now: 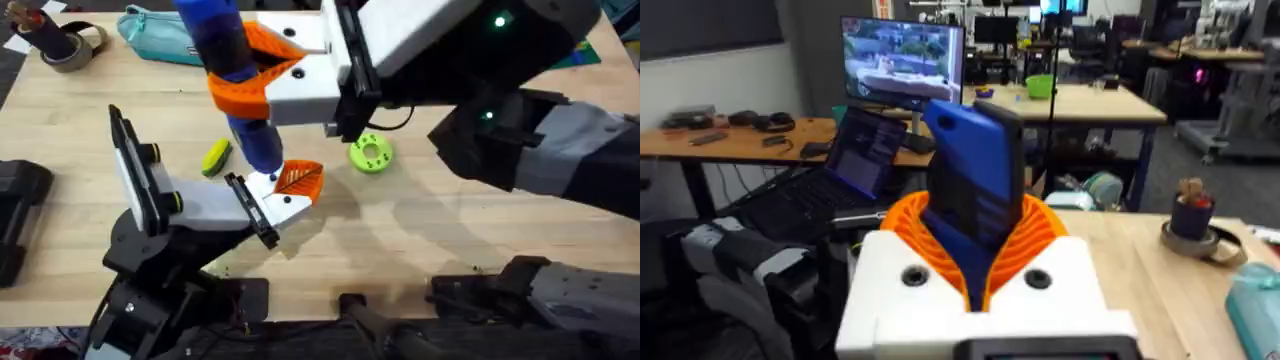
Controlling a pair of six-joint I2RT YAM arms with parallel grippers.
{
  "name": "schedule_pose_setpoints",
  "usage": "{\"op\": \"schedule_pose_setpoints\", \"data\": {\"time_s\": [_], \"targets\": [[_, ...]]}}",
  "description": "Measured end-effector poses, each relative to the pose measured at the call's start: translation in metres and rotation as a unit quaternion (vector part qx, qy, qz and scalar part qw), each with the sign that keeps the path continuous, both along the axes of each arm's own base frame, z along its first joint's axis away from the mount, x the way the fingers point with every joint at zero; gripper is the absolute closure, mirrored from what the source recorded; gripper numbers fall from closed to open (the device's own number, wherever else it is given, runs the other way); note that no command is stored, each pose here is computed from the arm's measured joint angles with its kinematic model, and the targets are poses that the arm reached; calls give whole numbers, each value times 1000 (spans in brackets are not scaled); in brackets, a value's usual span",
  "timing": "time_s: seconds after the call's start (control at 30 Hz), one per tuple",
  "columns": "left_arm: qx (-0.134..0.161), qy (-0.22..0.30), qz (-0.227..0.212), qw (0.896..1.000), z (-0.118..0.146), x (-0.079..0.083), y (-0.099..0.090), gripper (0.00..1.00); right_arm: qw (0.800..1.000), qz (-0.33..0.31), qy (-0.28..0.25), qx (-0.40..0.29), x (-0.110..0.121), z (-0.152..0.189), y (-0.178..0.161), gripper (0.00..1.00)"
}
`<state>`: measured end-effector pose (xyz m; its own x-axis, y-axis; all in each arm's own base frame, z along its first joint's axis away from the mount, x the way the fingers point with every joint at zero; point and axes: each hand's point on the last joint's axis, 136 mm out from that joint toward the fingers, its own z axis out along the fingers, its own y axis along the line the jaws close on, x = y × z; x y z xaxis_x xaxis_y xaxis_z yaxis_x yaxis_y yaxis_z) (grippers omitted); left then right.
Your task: Pick up the gripper from the table and insert it into the empty holder that is missing its gripper. Then pick up a screw, insert it into the mounting hole, and use the screwdriver to tighten it. Finally, clean up the table by picking up the vegetable and placing it into the bucket.
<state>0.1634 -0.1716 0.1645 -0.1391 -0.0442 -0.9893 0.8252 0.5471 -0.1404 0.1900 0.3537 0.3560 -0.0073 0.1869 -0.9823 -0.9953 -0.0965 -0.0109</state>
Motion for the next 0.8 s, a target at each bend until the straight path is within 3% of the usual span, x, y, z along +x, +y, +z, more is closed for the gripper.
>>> {"op": "schedule_pose_setpoints", "data": {"time_s": [0.5,0.73,0.8], "targets": [[0,0,-1,1000,0,0,0,987,1000,3,-10,20,-3,11,-3,954],[0,0,-1,1000,0,0,0,987,999,-3,46,-25,9,6,1,954],[0,0,0,1000,0,0,0,987,999,-7,39,-23,12,15,1,956]]}}
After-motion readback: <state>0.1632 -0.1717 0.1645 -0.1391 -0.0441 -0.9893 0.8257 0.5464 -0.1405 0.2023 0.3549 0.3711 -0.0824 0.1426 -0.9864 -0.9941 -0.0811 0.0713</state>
